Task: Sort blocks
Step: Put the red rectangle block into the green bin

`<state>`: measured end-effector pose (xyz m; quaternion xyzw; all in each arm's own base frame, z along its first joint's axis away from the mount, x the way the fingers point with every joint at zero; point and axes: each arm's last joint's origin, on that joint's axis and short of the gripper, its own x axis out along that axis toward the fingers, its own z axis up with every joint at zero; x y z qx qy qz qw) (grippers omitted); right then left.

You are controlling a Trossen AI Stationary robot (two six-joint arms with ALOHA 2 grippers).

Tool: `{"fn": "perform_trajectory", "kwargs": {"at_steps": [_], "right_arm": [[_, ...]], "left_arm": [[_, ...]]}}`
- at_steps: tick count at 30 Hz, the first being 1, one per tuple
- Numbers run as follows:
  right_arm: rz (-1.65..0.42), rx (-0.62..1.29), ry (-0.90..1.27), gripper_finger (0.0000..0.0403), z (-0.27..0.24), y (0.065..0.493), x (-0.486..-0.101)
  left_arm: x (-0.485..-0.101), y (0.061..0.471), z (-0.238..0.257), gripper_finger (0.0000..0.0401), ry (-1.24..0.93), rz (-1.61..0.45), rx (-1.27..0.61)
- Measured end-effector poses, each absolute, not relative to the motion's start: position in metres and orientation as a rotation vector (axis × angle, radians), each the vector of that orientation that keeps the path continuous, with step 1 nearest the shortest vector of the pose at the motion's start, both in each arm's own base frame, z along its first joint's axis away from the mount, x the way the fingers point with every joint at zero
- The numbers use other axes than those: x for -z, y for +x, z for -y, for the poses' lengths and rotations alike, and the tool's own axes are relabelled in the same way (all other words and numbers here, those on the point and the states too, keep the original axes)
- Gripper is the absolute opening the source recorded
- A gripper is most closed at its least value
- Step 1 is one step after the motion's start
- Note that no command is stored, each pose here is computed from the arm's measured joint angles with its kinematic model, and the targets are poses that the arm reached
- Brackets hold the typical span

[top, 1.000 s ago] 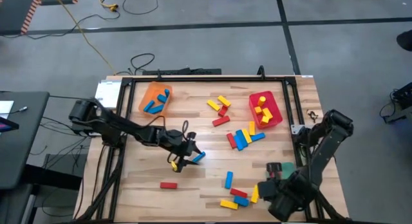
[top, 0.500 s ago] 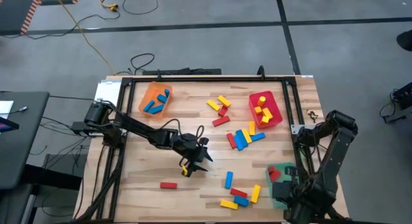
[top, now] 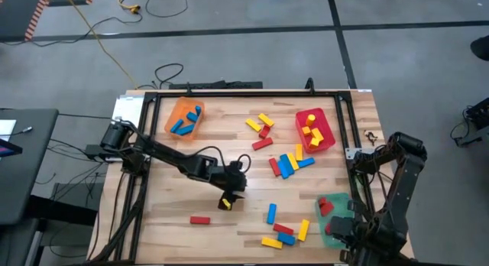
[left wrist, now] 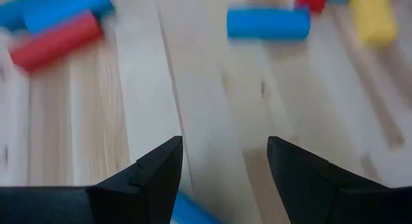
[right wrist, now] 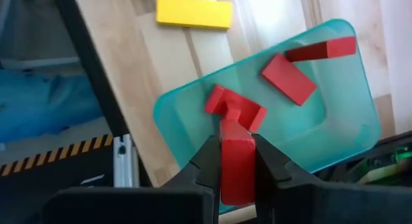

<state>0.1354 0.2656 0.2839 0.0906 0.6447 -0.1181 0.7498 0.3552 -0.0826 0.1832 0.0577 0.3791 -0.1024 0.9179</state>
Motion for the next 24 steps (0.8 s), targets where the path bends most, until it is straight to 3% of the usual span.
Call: {"fn": "perform_trajectory", "kwargs": {"at_steps": [8,24], "right_arm": [[-1.502,0.307,0.197,0.0062,-0.261,0.133,-0.267],[-1.586,0.339,0.250,0.0062,-0.258,0.134,-0.246]], "left_arm": [[-0.174,0.340,0.098,0.0222,0.130,-0.929,0.151],[-0.178,0.345,0.095,0.0222,0.172,-0.867,0.143]]}}
